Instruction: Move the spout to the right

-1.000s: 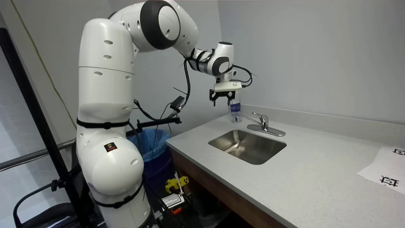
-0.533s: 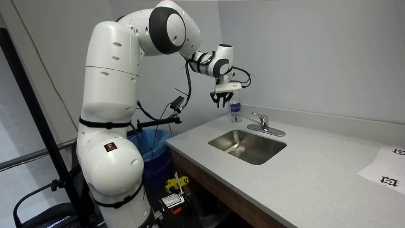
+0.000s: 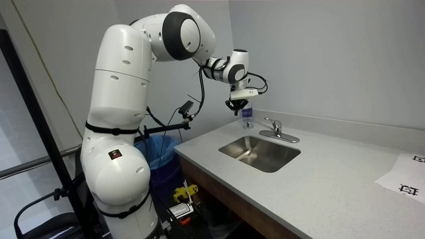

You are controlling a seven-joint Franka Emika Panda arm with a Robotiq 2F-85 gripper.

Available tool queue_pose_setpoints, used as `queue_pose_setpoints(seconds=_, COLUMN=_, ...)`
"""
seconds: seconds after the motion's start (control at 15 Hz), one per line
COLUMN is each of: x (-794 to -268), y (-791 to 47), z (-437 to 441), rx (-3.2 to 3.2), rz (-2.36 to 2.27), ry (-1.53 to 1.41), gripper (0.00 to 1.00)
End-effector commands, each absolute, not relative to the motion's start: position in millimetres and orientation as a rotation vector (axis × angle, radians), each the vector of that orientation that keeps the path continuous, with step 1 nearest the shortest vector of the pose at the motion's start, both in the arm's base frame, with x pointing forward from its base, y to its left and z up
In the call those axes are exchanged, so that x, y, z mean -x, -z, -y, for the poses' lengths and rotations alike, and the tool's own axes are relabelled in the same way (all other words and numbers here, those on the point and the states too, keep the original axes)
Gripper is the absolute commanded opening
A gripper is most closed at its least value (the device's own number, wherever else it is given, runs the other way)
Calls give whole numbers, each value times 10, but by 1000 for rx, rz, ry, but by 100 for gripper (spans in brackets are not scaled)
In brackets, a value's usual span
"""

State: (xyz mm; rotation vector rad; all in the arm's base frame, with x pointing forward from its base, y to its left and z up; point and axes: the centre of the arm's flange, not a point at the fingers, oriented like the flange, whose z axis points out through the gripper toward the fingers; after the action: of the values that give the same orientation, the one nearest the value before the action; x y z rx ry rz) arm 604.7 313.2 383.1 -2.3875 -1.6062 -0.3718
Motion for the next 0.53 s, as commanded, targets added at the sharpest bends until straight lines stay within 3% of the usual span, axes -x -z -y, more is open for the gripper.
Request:
queue_pose_setpoints(seconds=0.0, x=-6245, y=-3809, z=-3029, rx=2388, rz=1646, ry=367, gripper=0)
queue_pose_setpoints(seconds=0.47, x=-6368, y=-3663, z=-2780, rx=2434, rz=1646, ry=328, gripper=0)
